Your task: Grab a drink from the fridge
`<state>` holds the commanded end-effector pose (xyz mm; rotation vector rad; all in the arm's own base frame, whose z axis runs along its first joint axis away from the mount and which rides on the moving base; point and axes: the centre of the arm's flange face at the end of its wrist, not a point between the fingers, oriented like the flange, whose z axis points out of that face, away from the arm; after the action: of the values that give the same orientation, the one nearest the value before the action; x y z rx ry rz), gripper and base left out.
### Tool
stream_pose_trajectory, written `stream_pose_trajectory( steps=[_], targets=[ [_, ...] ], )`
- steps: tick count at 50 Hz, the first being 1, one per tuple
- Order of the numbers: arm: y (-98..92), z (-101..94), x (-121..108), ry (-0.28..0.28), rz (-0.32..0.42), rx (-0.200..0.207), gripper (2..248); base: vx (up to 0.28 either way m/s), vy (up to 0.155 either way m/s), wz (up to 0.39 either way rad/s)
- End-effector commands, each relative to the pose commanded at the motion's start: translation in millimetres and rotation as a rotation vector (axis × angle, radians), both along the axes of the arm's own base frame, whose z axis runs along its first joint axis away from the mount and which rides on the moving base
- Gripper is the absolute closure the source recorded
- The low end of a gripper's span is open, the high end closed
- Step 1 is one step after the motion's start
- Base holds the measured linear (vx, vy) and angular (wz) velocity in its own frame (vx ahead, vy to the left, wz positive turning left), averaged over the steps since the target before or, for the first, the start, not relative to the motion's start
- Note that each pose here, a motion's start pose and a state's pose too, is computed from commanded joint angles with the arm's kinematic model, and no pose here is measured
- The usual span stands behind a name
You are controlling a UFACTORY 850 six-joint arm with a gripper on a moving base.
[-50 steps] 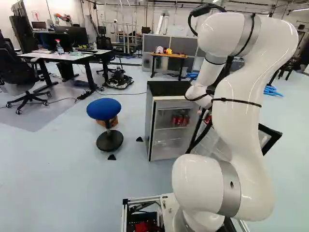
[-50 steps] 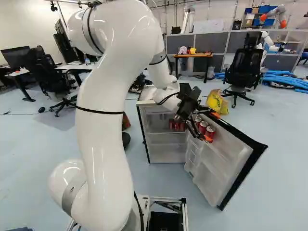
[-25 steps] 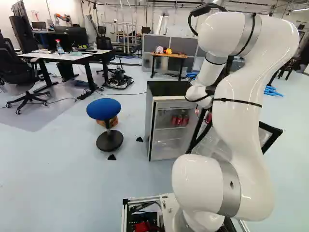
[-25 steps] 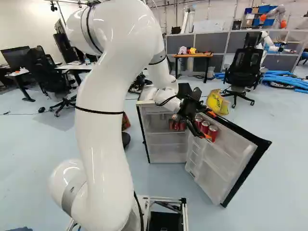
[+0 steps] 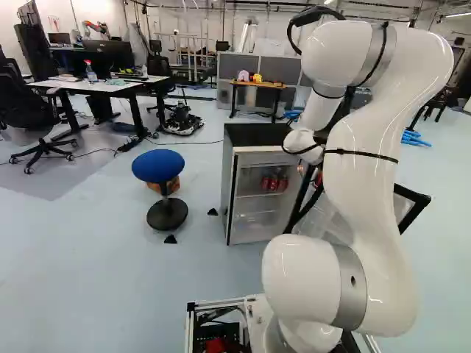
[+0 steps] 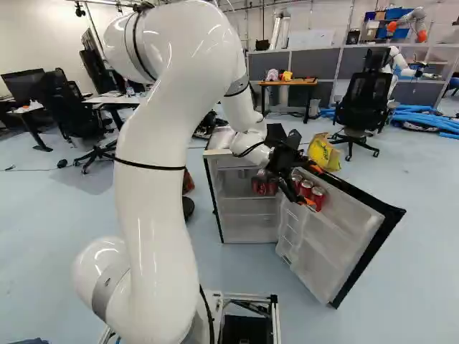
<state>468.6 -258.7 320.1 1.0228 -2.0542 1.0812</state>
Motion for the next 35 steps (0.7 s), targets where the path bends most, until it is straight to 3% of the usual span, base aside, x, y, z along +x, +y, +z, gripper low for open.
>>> stream_pose_trajectory(
  steps=[15,35],
  targets=[
    [-12.6,-0.3,11,-0.017,-0.014,-0.006,3,0.000,0.000,0.000],
    [-10.2,0.7,6,-0.006,0.001,-0.013,3,0.000,0.000,0.000]
  ],
)
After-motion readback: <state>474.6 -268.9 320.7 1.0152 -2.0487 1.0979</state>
